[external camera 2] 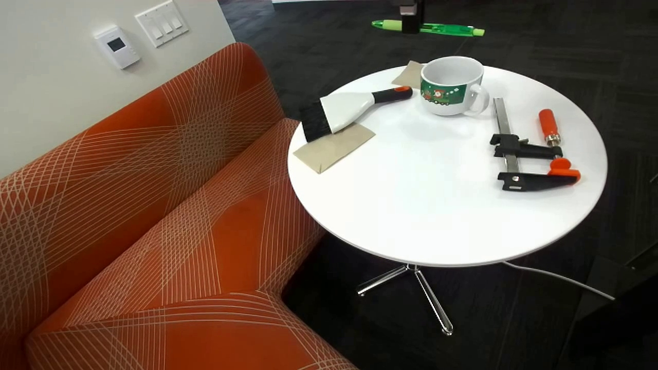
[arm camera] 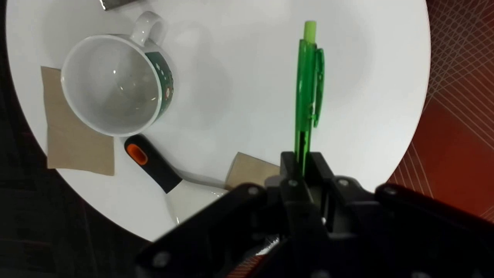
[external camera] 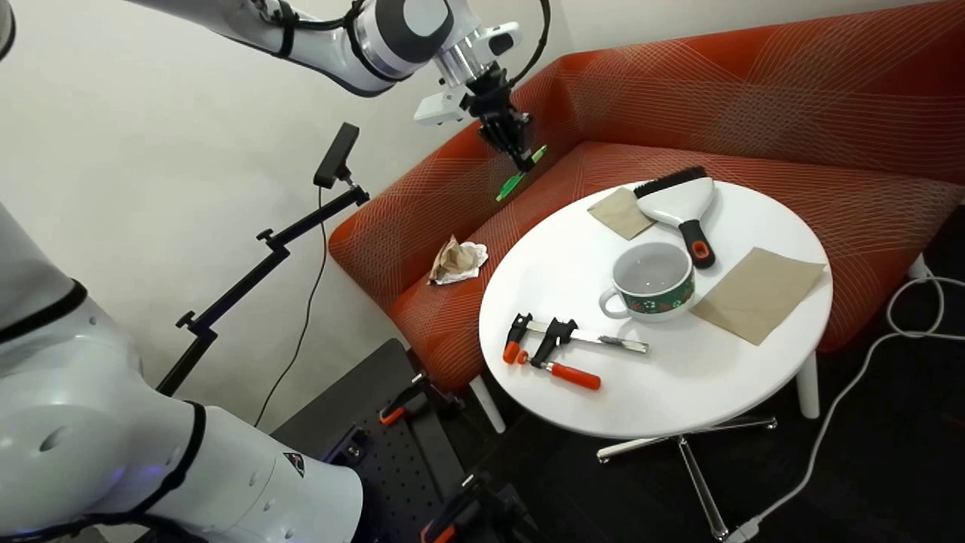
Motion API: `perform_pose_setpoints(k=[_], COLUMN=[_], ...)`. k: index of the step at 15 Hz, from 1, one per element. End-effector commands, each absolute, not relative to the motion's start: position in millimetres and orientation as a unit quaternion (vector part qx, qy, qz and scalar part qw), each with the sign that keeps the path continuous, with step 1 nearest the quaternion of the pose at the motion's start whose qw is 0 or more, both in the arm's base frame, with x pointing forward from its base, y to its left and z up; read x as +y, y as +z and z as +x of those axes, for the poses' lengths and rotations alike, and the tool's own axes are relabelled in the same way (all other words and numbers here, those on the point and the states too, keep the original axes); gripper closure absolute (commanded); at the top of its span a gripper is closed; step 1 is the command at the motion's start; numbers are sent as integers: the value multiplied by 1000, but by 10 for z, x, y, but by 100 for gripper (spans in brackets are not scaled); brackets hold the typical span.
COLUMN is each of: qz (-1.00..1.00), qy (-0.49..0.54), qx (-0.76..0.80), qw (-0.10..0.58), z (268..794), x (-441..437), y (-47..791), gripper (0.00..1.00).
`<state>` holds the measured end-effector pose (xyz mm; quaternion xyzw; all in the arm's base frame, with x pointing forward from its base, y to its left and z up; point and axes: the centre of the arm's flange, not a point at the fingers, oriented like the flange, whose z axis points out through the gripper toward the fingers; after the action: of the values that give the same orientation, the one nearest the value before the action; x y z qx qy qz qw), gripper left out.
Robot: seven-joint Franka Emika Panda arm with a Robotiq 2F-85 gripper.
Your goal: Pick up the pen from the table and put it in the mug cup.
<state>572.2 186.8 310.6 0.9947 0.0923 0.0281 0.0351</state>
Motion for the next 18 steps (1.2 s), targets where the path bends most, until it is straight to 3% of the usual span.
perform_pose_setpoints(k=[1, 8, 18], qz=[997, 980, 892], qy=[48, 144, 280], qx=[52, -120, -300], qw=[32, 62, 190], z=[5800, 6098, 6219], x=[1861, 1478, 1174], y=[3051, 2809, 2509], gripper=[97, 97, 97])
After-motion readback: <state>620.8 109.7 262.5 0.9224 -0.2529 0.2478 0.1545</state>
